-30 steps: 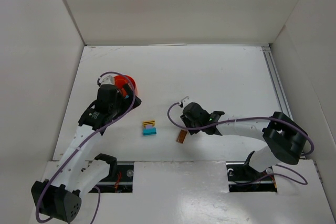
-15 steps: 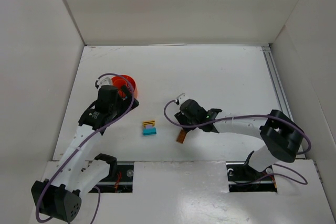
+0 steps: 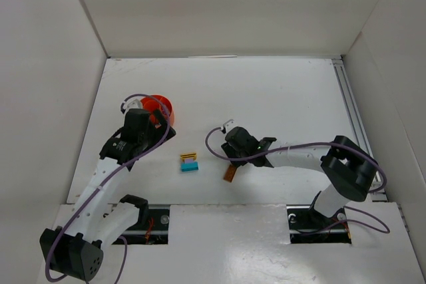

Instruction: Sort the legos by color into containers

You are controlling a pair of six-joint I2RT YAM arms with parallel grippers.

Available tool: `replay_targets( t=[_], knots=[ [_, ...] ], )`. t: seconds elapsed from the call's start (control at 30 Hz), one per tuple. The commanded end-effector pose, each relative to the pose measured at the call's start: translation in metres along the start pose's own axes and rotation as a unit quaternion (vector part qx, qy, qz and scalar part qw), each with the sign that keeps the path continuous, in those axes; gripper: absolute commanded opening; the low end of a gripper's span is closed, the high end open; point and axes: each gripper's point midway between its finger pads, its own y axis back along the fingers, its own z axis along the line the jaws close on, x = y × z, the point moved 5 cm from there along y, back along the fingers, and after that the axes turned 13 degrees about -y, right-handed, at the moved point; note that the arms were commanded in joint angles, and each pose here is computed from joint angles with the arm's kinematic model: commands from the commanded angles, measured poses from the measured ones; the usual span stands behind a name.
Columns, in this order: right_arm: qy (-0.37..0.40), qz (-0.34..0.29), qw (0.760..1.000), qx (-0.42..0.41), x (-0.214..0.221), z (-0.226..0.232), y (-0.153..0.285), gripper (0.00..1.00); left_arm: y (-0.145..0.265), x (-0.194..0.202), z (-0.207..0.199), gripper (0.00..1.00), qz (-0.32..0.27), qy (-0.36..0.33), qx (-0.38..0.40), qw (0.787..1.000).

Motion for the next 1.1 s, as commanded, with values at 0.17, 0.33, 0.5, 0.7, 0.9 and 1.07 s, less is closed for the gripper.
replay_targets(
  t=[0.17,0.33,0.5,0.7,0.9,1.07],
  knots=[
    [-0.074,-0.027,0.997,0.019,-0.016,0.007,0.000,0.49,0.014,-0.008,-0.001,0.99,-0.018,-0.005,0.002,1.000],
    [-0.083,-0.043,0.996,0.010,-0.021,0.010,0.000,0.31,0.018,-0.008,-0.004,0.99,-0.020,-0.004,0.016,1.000],
    [-0.044,-0.091,0.994,-0.041,-0.037,0.016,0.015,0.25,0.022,-0.008,-0.022,0.99,-0.018,-0.028,0.090,0.995],
    [0.096,-0.197,0.962,-0.164,-0.057,0.030,0.063,0.25,0.034,-0.009,-0.058,0.99,-0.016,-0.060,0.244,0.968],
    [0.228,-0.260,0.883,-0.317,-0.067,0.061,0.109,0.26,0.051,0.004,-0.094,0.99,0.014,-0.096,0.424,0.900],
    [0.272,-0.300,0.835,-0.372,-0.084,0.077,0.142,0.29,0.061,0.011,-0.116,0.99,0.018,-0.117,0.458,0.881]
  ],
)
